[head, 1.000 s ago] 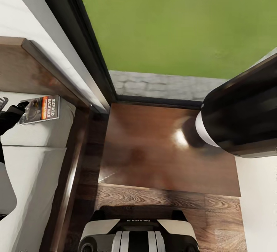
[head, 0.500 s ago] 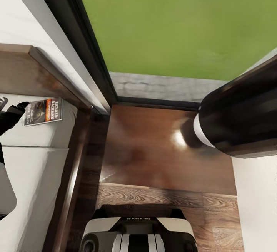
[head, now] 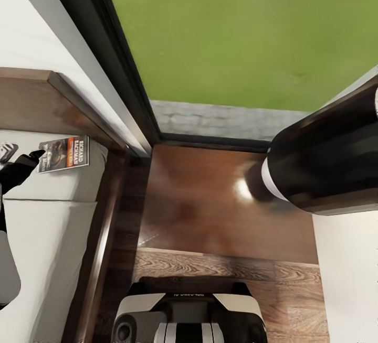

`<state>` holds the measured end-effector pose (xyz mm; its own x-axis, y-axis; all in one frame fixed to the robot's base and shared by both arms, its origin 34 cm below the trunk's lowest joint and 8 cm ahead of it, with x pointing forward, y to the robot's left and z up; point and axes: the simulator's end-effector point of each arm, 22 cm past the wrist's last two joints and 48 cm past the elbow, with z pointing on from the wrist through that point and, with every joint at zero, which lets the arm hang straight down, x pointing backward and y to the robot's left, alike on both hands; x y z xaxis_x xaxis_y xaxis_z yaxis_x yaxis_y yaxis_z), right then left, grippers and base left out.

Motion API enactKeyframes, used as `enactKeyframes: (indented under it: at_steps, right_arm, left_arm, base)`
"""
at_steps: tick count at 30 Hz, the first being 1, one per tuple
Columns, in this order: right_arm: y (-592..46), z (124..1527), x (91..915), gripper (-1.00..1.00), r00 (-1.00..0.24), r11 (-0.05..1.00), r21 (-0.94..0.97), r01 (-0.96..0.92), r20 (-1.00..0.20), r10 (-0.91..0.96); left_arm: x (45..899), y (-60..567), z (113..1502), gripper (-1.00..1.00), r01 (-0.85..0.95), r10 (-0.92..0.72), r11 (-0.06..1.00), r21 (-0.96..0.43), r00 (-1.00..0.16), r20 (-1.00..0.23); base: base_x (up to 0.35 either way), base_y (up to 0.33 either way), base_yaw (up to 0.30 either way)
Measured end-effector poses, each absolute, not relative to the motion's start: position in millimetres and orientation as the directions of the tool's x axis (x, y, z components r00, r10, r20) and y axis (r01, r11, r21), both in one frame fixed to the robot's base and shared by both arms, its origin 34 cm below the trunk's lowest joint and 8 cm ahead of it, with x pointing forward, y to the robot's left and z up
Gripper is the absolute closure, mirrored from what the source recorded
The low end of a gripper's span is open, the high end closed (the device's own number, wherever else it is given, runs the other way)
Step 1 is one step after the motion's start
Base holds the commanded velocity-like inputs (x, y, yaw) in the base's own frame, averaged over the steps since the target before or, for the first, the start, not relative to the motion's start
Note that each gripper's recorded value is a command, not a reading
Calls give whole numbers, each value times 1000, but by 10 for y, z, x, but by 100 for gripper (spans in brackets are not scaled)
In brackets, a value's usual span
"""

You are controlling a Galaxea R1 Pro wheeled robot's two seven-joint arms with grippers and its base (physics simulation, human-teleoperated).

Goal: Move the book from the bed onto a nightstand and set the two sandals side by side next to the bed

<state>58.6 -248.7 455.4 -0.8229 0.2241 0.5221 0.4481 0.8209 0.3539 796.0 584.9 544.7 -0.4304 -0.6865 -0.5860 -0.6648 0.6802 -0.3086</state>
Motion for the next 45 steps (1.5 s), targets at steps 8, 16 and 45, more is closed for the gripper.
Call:
enactKeyframes:
  at_steps: [8, 16, 45]
  right_arm:
    - [-2487, 4686, 588, -100, -823, 821, 354, 448, 523, 224]
    - [-2487, 4814, 588, -100, -823, 821, 354, 448, 522, 224]
    - [-2499, 5240, 561, -100, -823, 825, 349, 445, 523, 223]
  left_arm:
    - [7779, 5622, 5403, -100, -655, -721, 676, -336, -495, -485]
    - [7806, 5207, 5525, -100, -586, -747, 664, -464, -551, -373]
    - [7272, 4625, 5767, -100, -535, -759, 591, -604, -623, -190]
  base:
    - [0, 0, 0]
    - [0, 0, 0]
    - [0, 0, 0]
